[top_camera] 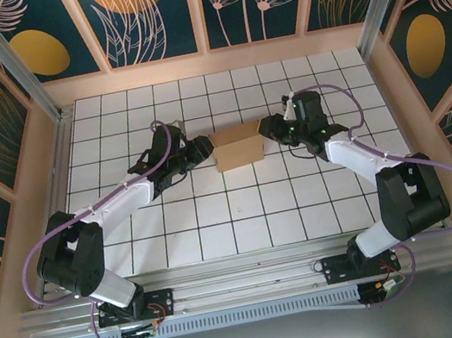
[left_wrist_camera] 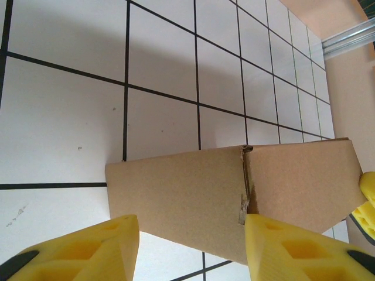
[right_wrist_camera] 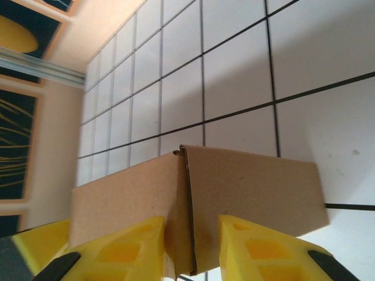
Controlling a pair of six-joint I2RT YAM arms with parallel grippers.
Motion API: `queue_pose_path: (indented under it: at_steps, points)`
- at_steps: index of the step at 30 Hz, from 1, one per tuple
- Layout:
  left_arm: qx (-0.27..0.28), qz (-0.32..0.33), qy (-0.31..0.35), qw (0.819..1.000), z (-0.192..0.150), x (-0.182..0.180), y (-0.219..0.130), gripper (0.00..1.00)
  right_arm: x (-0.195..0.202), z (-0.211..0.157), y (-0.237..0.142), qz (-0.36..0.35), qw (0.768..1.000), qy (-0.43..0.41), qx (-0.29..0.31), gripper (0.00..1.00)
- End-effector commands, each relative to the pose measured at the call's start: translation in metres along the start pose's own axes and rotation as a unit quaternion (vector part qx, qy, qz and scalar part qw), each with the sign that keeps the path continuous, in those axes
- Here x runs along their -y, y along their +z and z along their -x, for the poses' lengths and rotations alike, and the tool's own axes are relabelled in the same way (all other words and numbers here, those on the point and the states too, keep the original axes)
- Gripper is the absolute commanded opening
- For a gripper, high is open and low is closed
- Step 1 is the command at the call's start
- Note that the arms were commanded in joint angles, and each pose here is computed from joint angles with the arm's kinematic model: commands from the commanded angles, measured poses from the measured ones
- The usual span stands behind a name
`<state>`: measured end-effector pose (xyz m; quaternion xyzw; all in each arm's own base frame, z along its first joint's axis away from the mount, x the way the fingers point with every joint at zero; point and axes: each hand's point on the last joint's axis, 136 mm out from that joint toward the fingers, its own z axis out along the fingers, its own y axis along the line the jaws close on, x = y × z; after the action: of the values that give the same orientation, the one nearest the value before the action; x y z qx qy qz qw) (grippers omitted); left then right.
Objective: Fold the paper box
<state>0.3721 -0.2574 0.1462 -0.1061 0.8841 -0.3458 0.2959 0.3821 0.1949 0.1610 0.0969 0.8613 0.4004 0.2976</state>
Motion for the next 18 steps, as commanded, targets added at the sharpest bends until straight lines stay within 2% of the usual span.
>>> queue_pose_path:
  at_steps: [1, 6, 11, 13, 18]
  points:
    - [-0.061, 0.063, -0.001, 0.996, -0.035, -0.037, 0.006, 0.49, 0.051, -0.042, 0.009, -0.022, 0.995, 0.077, -0.063, 0.29]
    - [-0.061, 0.058, -0.002, 0.996, -0.034, -0.035, 0.007, 0.49, 0.062, -0.067, 0.016, 0.008, 0.989, 0.107, -0.103, 0.26]
    - [-0.060, 0.053, -0.006, 0.997, -0.033, -0.033, 0.007, 0.49, 0.080, -0.087, 0.021, 0.016, 0.983, 0.146, -0.113, 0.06]
    - [-0.051, 0.043, -0.004, 0.998, -0.030, -0.028, 0.002, 0.49, 0.084, -0.089, 0.022, 0.012, 0.981, 0.153, -0.117, 0.06]
    - [-0.044, 0.019, 0.005, 0.999, -0.027, -0.016, -0.010, 0.50, 0.080, -0.089, 0.014, 0.001, 0.984, 0.136, -0.117, 0.14]
